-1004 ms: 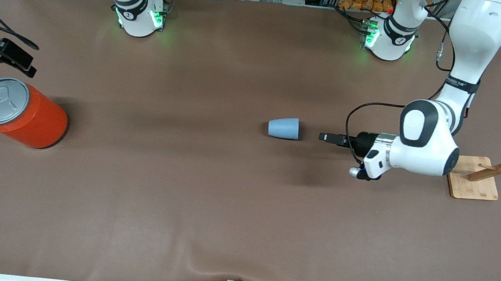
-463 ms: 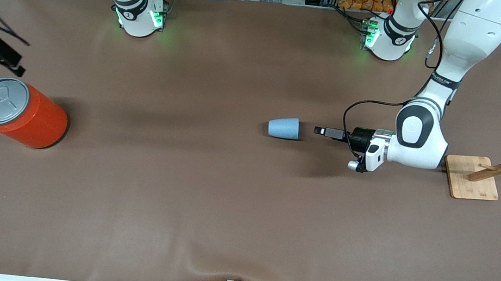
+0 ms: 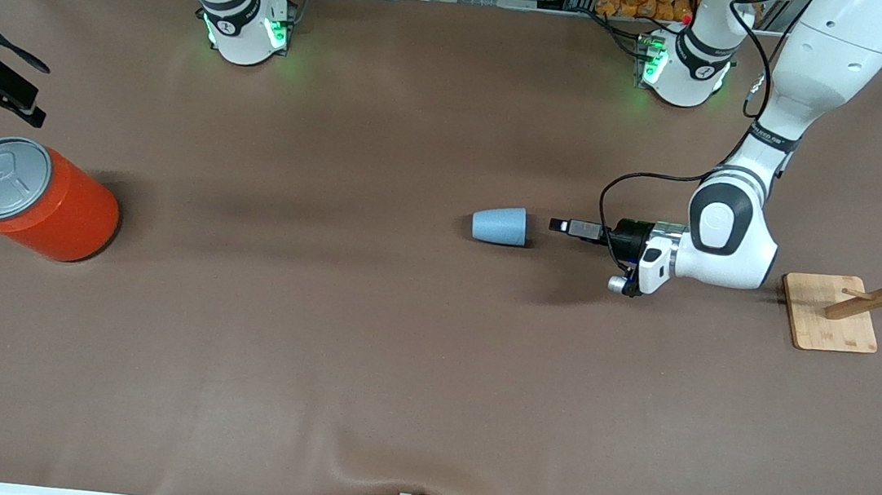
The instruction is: Flip cup
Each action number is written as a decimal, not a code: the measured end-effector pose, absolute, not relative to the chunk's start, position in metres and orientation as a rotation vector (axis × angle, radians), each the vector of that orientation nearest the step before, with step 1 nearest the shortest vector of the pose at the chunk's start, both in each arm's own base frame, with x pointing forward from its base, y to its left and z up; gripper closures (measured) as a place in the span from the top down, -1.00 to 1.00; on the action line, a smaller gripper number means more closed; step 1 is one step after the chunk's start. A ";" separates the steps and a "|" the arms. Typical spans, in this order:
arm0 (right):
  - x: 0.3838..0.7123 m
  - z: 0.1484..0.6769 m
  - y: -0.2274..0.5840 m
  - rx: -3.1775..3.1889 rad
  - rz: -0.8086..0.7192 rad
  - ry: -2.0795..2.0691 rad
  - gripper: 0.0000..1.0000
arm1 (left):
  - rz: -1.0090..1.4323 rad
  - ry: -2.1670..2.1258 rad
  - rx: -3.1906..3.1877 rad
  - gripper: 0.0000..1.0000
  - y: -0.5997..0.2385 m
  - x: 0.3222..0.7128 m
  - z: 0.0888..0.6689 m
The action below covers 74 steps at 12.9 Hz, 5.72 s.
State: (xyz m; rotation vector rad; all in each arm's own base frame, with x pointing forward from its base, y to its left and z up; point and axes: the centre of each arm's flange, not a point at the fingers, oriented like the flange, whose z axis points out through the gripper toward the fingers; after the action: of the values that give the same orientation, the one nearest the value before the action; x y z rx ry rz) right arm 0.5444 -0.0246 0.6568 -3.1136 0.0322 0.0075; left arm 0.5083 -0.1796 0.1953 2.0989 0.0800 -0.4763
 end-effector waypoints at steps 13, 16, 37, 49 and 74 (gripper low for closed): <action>0.542 0.656 -0.031 -3.120 0.025 0.015 1.00 | -0.326 0.162 1.976 0.87 -0.211 0.461 0.138; 0.542 0.656 -0.031 -3.125 0.029 0.016 1.00 | -0.326 0.170 1.969 0.47 -0.215 0.459 0.138; 0.540 0.655 -0.028 -3.124 0.050 0.004 1.00 | -0.169 0.302 2.047 -0.89 -0.284 0.535 0.215; 0.539 0.654 -0.030 -3.123 0.071 0.005 1.00 | -0.087 0.164 2.285 -0.89 -0.248 0.578 0.276; 0.538 0.654 -0.029 -3.122 0.080 -0.003 1.00 | -0.287 -0.365 3.096 -0.89 -0.131 0.612 0.304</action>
State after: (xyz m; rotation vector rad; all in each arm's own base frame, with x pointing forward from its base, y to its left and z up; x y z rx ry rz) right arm 0.5380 -0.0287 0.6537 -3.1223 -0.0029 0.0804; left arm 0.6122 -0.1309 0.3039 3.0965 -0.3652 -0.2872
